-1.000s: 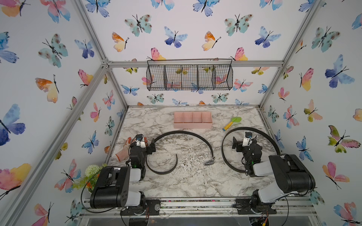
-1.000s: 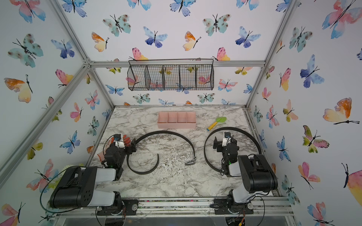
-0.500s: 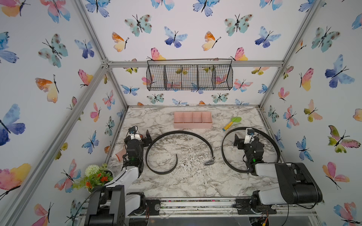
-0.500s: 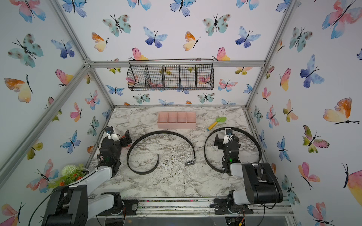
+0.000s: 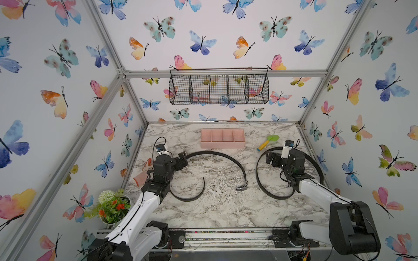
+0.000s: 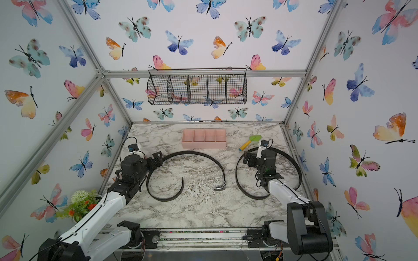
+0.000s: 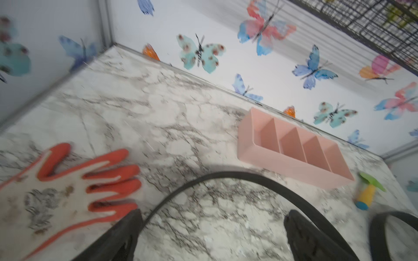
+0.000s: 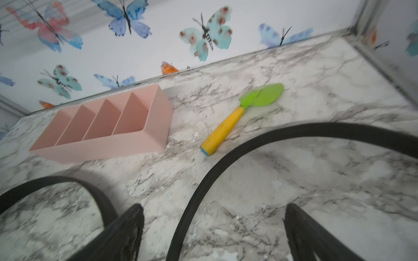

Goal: Place the belts into the storage roll
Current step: Roll the belt at the center of the board.

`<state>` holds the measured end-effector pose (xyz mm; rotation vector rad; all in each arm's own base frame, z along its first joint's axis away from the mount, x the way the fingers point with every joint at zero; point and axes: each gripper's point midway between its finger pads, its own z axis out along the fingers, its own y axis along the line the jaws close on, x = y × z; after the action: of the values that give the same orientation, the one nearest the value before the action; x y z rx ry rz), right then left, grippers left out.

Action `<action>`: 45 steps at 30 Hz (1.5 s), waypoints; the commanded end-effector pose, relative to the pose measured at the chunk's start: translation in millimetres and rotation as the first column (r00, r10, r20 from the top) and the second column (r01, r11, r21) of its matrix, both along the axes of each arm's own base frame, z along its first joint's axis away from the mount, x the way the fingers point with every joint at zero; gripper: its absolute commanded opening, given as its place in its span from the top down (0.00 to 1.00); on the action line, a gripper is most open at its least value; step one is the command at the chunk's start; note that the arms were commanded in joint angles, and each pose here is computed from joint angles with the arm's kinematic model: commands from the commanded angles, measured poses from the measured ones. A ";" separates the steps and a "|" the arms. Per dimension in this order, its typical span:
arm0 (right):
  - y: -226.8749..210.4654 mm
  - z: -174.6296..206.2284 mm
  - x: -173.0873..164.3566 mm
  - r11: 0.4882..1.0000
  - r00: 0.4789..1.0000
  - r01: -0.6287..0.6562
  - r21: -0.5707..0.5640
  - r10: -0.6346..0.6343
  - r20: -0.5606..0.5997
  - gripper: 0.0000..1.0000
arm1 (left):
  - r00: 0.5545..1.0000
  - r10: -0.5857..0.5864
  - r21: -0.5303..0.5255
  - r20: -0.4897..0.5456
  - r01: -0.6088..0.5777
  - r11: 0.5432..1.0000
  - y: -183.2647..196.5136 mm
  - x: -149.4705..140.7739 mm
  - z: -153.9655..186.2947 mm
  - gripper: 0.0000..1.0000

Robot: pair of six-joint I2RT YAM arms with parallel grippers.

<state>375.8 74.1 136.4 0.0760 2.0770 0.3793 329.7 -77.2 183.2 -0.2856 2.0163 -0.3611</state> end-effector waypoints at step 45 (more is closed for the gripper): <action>163.7 -112.9 -23.1 0.908 0.828 -0.395 -0.141 0.286 -0.482 0.84 | 0.751 -0.048 -0.001 -0.658 0.062 0.998 -126.8 -80.0 -167.7 0.96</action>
<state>365.9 241.3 19.5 -0.4940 2.5685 0.3055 250.7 -194.0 18.6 -0.2047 2.6965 -0.2330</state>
